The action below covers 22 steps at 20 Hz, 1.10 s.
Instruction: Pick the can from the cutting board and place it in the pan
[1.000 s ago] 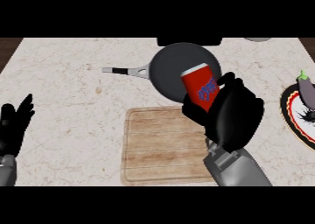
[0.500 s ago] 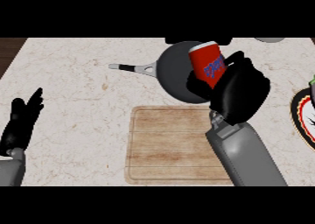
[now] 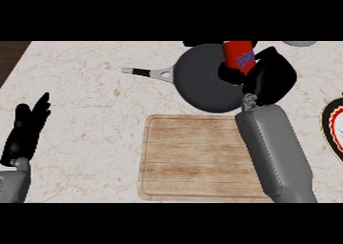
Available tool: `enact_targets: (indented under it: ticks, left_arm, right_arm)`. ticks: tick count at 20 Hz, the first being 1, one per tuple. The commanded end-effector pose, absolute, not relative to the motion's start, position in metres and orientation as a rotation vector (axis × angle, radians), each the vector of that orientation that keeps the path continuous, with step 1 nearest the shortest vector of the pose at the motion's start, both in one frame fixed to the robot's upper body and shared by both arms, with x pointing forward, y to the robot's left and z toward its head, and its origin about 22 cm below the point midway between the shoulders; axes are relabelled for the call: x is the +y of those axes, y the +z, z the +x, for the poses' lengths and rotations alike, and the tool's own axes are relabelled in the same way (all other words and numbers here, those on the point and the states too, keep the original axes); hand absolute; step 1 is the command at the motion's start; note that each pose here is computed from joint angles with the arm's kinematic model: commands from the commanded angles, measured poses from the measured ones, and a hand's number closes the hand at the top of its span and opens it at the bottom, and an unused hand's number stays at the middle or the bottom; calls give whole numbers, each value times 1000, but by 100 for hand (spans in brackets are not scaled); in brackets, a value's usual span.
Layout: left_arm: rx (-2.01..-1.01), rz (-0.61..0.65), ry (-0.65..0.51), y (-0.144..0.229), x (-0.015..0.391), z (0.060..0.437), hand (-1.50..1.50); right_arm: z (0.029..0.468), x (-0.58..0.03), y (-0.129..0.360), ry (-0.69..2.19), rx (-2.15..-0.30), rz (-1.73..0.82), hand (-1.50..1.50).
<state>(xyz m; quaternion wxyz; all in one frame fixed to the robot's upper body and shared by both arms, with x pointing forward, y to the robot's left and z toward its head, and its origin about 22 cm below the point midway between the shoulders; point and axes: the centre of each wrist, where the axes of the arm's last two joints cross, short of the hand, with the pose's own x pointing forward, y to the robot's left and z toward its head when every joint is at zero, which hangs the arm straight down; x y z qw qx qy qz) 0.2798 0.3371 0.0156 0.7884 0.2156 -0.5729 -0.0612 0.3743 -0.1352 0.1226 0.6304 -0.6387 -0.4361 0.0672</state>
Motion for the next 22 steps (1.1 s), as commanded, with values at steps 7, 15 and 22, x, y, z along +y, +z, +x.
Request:
enact_targets:
  ticks: [7,15,22]
  left_arm:
    - [-1253,446,-135,13,336,286,0]
    - [-1256,425,-154,25,328,297,0]
    - [-1267,435,-153,25,330,295,0]
  right_arm:
    - [419,-151,78,-98,-989,-1288,150]
    - [426,-160,48,-214,-1032,-1156,-150]
    - [426,-163,34,-316,-1154,-1187,-150]
